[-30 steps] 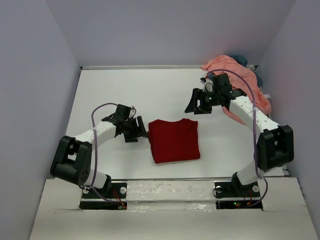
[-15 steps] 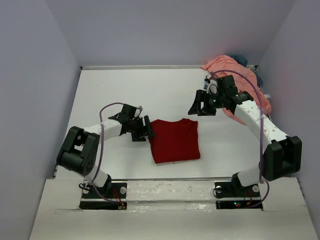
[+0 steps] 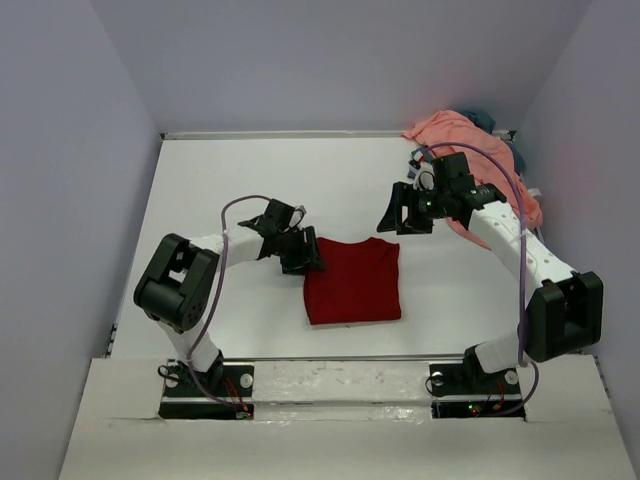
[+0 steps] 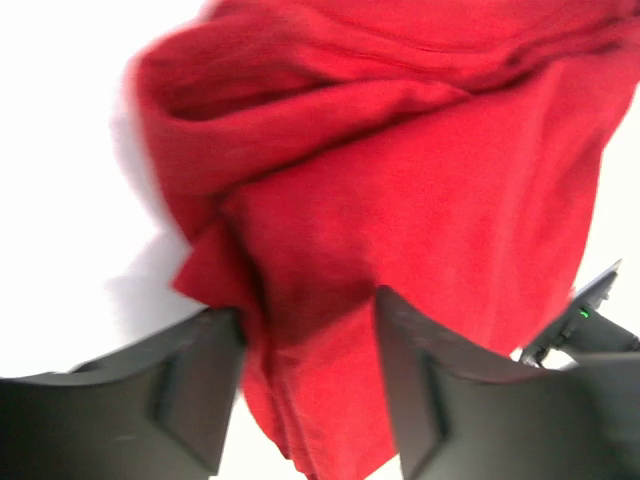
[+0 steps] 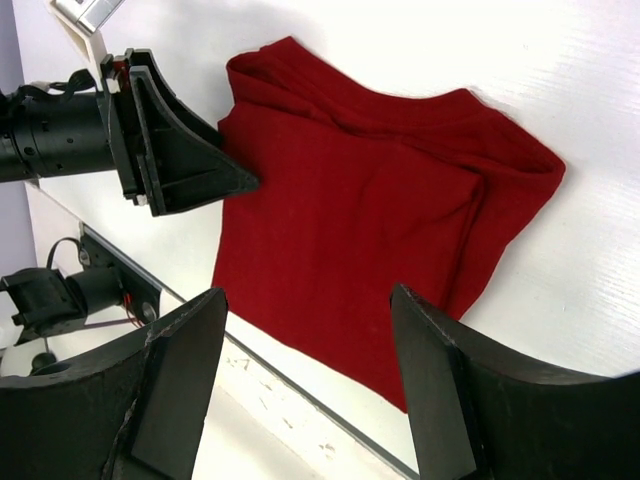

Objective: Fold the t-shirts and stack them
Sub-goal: Put the neatly folded tshirt into the corner of the board with the left arm

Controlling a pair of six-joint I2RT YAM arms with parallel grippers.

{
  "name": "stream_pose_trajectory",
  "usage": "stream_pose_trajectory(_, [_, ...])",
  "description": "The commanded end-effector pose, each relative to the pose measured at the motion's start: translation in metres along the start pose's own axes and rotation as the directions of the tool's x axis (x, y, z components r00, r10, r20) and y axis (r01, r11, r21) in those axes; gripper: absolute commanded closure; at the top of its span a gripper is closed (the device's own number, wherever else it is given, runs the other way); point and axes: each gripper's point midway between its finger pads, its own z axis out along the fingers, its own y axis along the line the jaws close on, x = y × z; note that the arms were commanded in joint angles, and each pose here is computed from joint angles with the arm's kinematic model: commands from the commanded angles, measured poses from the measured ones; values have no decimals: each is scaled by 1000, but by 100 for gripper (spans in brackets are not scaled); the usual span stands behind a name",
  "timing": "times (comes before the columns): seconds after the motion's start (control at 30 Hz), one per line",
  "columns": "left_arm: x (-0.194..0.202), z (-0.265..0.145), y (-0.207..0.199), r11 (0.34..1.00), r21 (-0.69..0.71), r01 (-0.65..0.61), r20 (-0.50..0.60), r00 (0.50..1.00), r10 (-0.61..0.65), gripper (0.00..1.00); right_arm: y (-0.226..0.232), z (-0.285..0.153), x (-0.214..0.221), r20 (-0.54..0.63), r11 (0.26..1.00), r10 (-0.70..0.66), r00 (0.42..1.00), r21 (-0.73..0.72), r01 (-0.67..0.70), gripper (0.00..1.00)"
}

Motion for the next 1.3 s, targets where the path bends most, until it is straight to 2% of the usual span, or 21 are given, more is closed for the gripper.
stream_pose_trajectory(0.0, [16, 9, 33, 991, -136, 14, -61, 998, -22, 39, 9, -10, -8, 44, 999, -34, 998, -3, 35, 28])
stream_pose_trajectory(0.17, [17, 13, 37, 987, -158, 24, -74, 997, -36, 60, 9, -10, -9, 47, 999, -34, 998, 1, 34, 28])
stream_pose_trajectory(0.2, [18, 13, 38, 986, -162, 26, -81, 996, -40, 70, 8, -11, -9, 50, 999, -36, 998, 6, 36, 28])
stream_pose_trajectory(0.23, [18, 14, 39, 986, -166, 24, -84, 996, -39, 77, 9, -11, -10, 54, 999, -37, 998, 5, 36, 28])
stream_pose_trajectory(0.27, [16, 15, 38, 986, -168, 23, -85, 996, -38, 90, 9, -12, -10, 56, 999, -37, 998, 7, 37, 28])
stream_pose_trajectory(0.37, [14, 17, 40, 984, -180, 14, -90, 995, -31, 100, 8, -12, -10, 57, 999, -34, 998, 10, 34, 28])
stream_pose_trajectory(0.53, [2, 16, 45, 973, -233, 1, -77, 997, -19, 100, 9, -12, -11, 60, 999, -34, 998, 11, 34, 28])
stream_pose_trajectory(0.57, [-13, 14, 43, 969, -248, 1, -50, 999, -13, 100, 9, -12, -12, 62, 999, -35, 997, 10, 34, 28])
stream_pose_trajectory(0.73, [-34, 12, 60, 949, -313, 40, -21, 999, -49, 100, 10, -13, -13, 65, 999, -40, 997, 8, 40, 28])
stream_pose_trajectory(0.93, [-74, 12, 73, 940, -330, 82, 27, 997, -78, 100, 12, -14, -15, 66, 999, -47, 997, -1, 47, 28])
stream_pose_trajectory(1.07, [-106, 7, 83, 927, -365, 92, 60, 995, -75, 100, 14, -15, -16, 69, 999, -49, 996, -5, 49, 28])
stream_pose_trajectory(1.27, [-177, -16, 98, 892, -444, 86, 154, 988, -19, 100, 17, -17, -15, 67, 999, -45, 997, -14, 46, 28])
